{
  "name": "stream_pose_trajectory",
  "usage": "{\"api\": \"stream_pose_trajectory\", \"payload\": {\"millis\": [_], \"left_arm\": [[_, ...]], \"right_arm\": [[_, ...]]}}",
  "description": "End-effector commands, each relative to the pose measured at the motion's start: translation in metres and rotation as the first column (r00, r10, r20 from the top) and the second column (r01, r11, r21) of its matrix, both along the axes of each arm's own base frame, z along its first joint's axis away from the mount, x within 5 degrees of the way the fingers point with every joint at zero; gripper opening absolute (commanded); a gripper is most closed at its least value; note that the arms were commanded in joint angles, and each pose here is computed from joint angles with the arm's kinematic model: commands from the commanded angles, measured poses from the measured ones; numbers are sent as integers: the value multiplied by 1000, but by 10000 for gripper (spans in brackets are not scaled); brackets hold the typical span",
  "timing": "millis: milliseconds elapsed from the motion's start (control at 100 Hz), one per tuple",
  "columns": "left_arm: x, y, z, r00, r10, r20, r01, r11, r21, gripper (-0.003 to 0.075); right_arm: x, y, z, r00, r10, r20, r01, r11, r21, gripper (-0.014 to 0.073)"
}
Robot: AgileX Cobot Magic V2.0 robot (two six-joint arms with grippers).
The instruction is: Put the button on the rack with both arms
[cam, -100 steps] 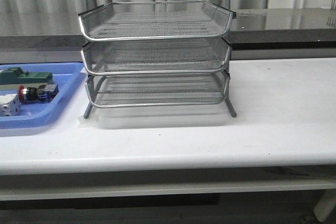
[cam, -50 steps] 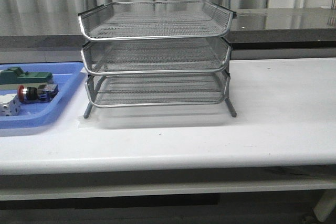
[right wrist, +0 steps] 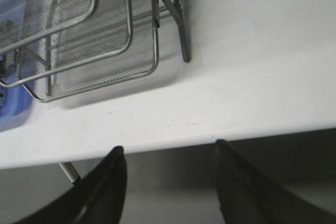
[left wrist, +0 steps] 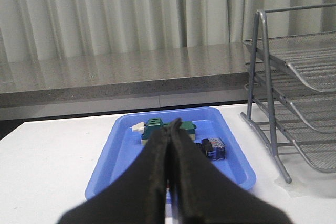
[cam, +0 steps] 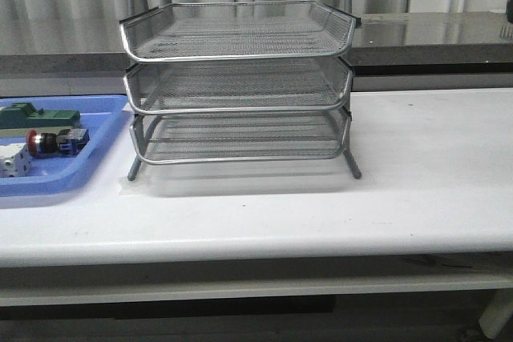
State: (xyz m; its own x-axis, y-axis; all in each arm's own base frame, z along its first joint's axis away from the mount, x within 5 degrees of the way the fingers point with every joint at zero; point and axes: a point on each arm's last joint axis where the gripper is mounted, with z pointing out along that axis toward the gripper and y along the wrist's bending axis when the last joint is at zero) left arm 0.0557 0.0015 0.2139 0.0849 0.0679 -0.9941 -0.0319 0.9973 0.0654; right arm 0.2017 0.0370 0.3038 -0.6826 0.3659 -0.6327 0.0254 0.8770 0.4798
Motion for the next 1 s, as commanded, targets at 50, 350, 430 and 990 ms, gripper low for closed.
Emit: {"api": "stream_pose_trajectory", "payload": {"millis": [50, 350, 430, 990], "left_arm": [[-1, 0, -11, 999, -3, 50, 4, 1000, -19, -21], [-1, 0, -11, 999, -3, 50, 4, 1000, -19, -21], [-1, 0, -11, 999, -3, 50, 4, 1000, -19, -21], [-1, 0, -11, 999, -3, 50, 4, 1000, -19, -21]], "right_arm": [[16, -1, 11, 994, -86, 72, 78, 991, 105, 445], [56, 24, -28, 997, -68, -44, 76, 971, 228, 443], [66, 33, -41, 995, -66, -79, 84, 964, 252, 443], [130, 76, -80, 990, 40, -137, 40, 842, 539, 443]]}}
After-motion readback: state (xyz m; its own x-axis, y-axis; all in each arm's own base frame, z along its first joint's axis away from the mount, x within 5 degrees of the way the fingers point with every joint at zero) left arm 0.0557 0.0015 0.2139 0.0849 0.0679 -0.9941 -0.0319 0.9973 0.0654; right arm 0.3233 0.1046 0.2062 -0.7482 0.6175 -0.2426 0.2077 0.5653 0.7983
